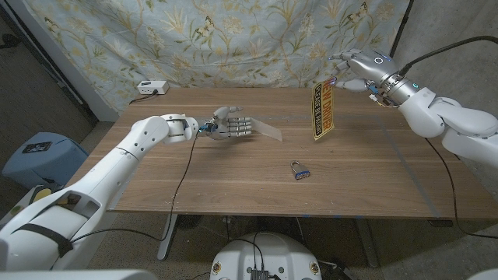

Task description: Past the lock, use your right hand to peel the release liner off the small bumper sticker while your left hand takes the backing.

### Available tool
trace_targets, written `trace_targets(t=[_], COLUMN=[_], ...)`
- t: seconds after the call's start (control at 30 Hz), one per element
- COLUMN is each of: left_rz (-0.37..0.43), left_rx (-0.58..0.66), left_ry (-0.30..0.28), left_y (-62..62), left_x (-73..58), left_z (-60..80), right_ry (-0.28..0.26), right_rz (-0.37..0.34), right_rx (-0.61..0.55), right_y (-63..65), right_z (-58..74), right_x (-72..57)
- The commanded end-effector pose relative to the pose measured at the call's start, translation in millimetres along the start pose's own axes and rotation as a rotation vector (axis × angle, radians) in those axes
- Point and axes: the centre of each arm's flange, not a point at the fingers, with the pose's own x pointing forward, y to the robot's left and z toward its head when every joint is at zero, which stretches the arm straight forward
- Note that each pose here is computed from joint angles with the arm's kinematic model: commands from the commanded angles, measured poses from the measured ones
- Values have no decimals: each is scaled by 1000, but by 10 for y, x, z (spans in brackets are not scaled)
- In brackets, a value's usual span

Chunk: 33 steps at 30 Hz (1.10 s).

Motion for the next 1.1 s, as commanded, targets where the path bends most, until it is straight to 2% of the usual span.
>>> trace_targets(t=[0.03, 0.23, 0.4, 0.8, 1.1], left_rz=[-68, -101, -110, -157, -175], left_rx=[-44, -63, -60, -47, -19], left_ry=[6, 1, -13, -54, -94], left_y=[0, 20, 97, 361, 480], left_x=[-40, -73, -143, -426, -489], left_z=[-37, -57, -24, 134, 295], right_ry=[-25, -33, -38, -3, 23], right_rz=[63, 81, 104, 134, 131], right_rx=[22, 17, 6, -9, 3], right_y=[13, 7, -17, -33, 12], right_z=[84, 150, 213, 368, 486], right_x=[69, 114, 180, 349, 451])
